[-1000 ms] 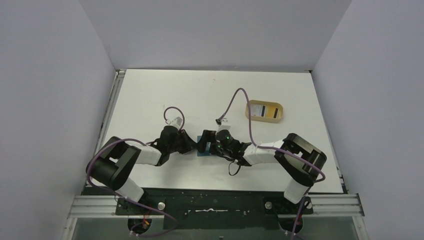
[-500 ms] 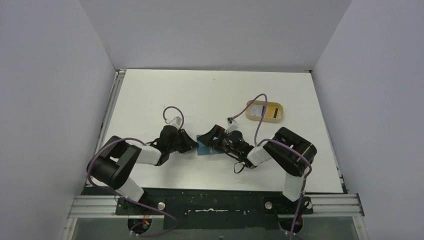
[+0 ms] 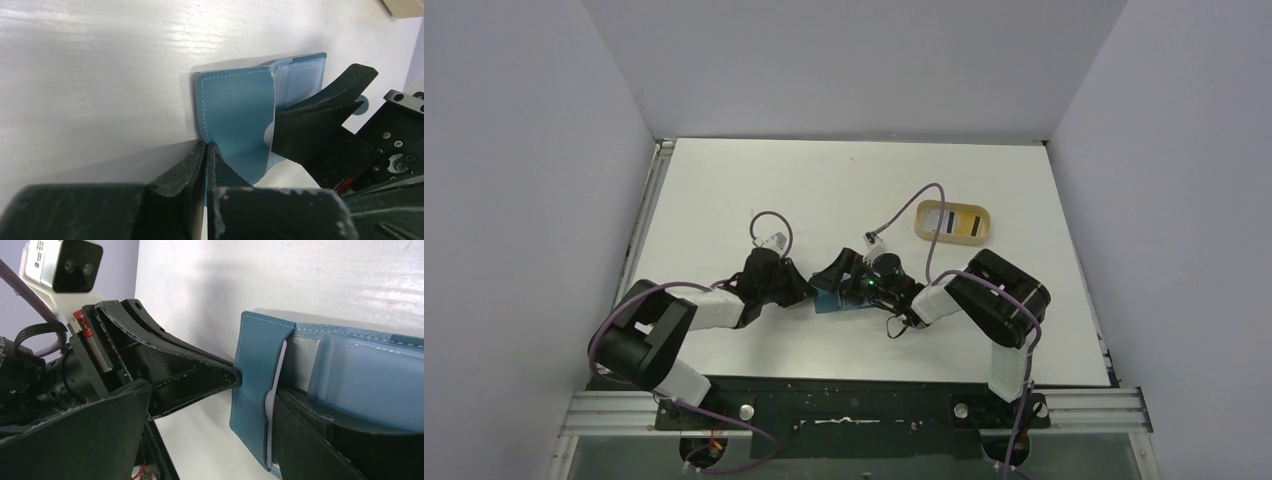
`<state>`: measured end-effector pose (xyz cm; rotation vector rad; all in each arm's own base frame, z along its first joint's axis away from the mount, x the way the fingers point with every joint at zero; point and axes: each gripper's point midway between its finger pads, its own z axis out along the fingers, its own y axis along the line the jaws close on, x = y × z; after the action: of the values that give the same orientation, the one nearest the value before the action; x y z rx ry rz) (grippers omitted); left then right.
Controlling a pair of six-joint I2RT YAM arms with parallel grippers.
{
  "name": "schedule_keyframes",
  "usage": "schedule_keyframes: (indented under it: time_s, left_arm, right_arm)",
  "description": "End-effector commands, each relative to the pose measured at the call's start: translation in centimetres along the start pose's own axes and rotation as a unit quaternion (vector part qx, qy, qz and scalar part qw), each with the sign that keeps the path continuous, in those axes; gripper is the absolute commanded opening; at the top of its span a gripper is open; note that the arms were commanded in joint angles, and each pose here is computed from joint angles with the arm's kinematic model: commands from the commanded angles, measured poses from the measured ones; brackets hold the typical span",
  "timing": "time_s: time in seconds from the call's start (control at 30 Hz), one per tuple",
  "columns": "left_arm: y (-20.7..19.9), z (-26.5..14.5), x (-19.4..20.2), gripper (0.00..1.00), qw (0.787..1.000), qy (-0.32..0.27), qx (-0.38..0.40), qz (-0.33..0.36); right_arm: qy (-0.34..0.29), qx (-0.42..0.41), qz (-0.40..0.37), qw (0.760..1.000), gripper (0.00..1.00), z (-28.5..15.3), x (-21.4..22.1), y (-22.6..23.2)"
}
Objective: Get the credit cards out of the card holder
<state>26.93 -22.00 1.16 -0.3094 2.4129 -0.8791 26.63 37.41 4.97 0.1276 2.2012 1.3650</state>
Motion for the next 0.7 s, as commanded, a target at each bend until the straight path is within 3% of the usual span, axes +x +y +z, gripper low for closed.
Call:
schedule_keyframes:
  time_s: [0.0,0.43,0.67]
  left_arm:
    - [4.8,-1.0,3.3,0.0,0.993,0.062,-0.098,0.02]
    - [5.4,-1.1,3.5,0.0,0.991,0.068,-0.11,0.021]
    - [5.5,-1.0,3.7,0.0,0.991,0.071,-0.111,0.021]
  right_arm:
    - [0.078,0.025,0.014,0.997,0.86,-1.8,3.2,-1.3]
    - [0.059,0.007,0.026,0.998,0.66,-3.8,1.0,-1.2]
    - [0.057,-0.009,0.047,0.997,0.68,-2.7,1.1,-1.4]
